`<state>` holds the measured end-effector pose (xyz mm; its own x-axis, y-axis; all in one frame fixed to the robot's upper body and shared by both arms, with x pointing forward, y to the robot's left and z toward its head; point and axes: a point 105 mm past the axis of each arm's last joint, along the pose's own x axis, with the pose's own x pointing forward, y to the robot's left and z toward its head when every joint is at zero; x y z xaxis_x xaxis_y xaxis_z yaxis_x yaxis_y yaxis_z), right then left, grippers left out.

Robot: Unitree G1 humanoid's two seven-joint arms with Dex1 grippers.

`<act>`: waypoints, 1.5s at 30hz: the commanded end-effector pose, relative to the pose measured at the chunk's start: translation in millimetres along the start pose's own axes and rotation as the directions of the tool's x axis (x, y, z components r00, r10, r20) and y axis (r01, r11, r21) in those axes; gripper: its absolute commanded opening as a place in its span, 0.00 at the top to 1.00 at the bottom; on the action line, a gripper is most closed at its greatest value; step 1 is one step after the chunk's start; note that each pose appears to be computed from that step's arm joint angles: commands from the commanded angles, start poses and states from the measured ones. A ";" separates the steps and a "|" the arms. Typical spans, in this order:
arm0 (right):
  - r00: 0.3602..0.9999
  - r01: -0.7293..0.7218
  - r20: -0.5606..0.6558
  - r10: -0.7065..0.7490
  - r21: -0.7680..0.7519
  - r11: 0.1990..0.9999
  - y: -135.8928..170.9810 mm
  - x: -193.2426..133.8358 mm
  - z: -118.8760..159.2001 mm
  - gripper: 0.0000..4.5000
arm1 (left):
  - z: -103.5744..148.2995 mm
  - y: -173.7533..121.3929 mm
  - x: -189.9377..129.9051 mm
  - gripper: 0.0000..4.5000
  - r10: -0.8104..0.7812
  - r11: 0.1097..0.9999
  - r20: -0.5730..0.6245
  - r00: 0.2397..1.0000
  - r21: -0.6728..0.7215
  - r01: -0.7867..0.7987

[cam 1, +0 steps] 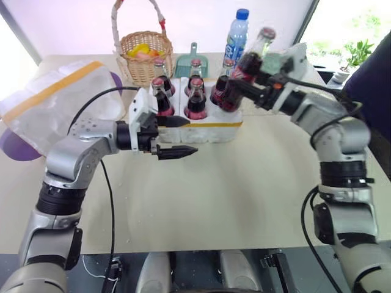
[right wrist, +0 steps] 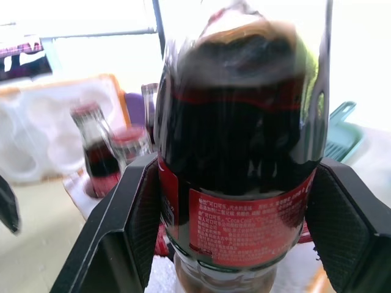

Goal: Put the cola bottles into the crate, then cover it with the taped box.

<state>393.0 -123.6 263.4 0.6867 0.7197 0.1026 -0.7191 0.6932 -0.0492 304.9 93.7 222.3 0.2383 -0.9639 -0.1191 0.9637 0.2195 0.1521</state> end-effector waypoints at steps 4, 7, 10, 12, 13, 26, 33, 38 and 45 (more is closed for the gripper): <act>0.997 -0.057 -0.057 0.049 -0.164 0.985 9.7 20.6 -3.5 0.40 | 11.8 0.3 -10.2 0.00 0.050 0.997 0.024 0.998 0.051 -0.051; 0.991 -0.075 -0.129 0.047 -0.225 0.971 9.8 24.3 -19.5 0.40 | 10.7 0.5 -11.3 0.00 0.060 0.997 0.020 0.998 0.053 -0.061; 0.981 -0.075 -0.192 0.033 -0.221 0.972 6.8 25.6 -34.0 0.40 | 10.4 1.1 -11.9 0.00 0.069 0.996 0.018 0.997 0.055 -0.070; 0.978 -0.065 -0.207 0.018 -0.221 0.973 4.2 25.7 -38.3 0.16 | 10.9 2.2 -13.9 0.00 0.075 0.995 0.015 0.997 0.057 -0.076; 0.978 -0.061 -0.209 0.013 -0.224 0.973 3.4 25.4 -39.2 0.10 | 11.0 2.7 -15.6 0.00 0.079 0.995 0.012 0.997 0.059 -0.079; 0.969 -0.185 -0.205 0.138 -0.236 0.954 3.0 -71.8 35.9 0.01 | 39.2 -0.6 -153.1 0.00 0.346 0.937 -0.223 0.911 0.127 -0.325; 0.917 -0.368 -0.258 0.304 -0.254 0.895 33.9 -110.9 74.4 0.01 | 35.6 -27.1 -282.1 0.00 0.482 0.850 -0.607 0.631 0.151 -0.504; 0.908 -0.417 -0.143 0.393 -0.232 0.879 47.0 -105.5 103.6 0.01 | 31.3 -25.2 -359.2 0.00 0.501 0.782 -0.803 0.321 0.261 -0.566; 0.916 -0.400 -0.115 0.384 -0.234 0.886 45.3 -94.6 104.5 0.01 | 6.0 -2.4 -377.8 0.00 0.543 0.745 -0.808 0.229 0.337 -0.575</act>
<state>288.8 -164.1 342.5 0.3594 0.9307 -0.0681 -0.9064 0.3308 -0.2627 209.3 452.2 273.5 0.6823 -0.0216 -0.7308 0.5415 0.6866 0.4852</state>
